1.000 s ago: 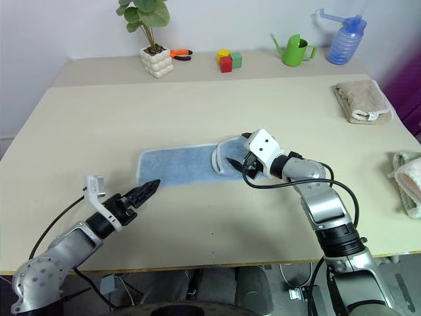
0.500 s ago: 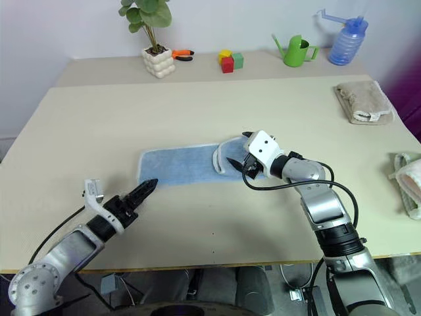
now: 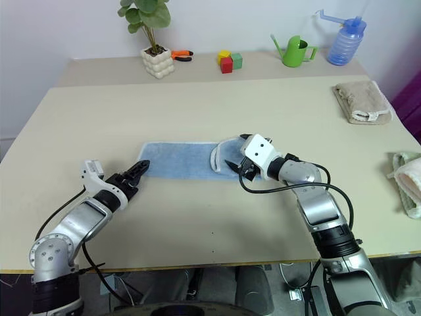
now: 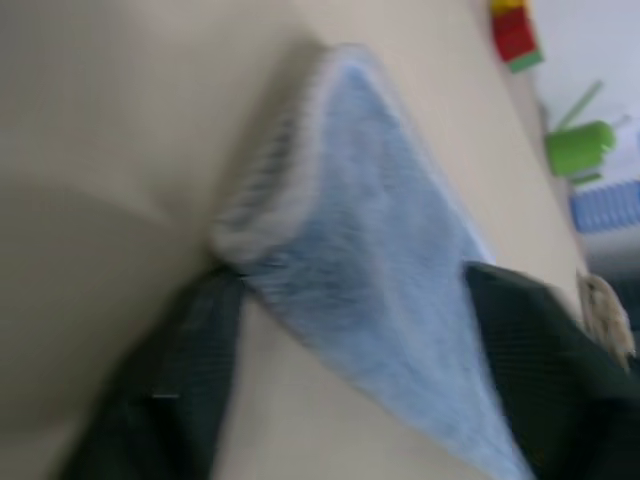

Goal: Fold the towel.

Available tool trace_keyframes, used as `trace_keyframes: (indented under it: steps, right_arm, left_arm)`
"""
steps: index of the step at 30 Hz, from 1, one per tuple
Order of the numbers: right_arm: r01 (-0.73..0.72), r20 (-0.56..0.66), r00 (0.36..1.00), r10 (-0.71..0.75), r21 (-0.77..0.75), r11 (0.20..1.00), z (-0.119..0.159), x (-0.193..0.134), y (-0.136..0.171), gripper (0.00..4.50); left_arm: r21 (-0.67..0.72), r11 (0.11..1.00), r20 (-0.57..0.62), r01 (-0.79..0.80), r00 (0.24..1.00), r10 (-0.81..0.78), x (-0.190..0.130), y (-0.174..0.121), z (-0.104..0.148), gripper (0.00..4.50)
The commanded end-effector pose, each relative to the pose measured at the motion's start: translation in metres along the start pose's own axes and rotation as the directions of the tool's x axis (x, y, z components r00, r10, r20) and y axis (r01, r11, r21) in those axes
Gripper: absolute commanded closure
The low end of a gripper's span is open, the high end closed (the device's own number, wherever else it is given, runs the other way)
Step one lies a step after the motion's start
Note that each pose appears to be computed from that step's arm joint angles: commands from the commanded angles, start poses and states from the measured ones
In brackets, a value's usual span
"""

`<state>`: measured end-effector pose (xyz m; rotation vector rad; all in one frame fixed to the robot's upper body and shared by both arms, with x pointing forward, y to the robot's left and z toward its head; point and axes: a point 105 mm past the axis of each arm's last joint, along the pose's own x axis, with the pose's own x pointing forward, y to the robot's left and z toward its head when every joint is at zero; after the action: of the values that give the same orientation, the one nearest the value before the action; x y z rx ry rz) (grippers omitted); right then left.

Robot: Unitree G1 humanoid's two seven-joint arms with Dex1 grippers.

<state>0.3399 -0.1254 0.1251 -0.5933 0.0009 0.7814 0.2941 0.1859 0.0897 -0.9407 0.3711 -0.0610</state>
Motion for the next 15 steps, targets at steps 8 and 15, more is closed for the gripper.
trace_keyframes:
  steps: [8,15]
  right_arm:
    - [0.0,0.042,0.999,0.002,-0.037,0.999,0.013,-0.003,0.006,0.13]
    - [0.009,0.038,0.999,-0.008,-0.038,0.999,0.013,-0.006,0.002,0.13]
  left_arm:
    - [0.045,0.997,0.127,0.06,0.99,-0.065,-0.011,-0.006,0.031,4.41]
    - [0.227,0.971,0.308,0.072,0.941,-0.142,-0.035,-0.008,0.092,4.41]
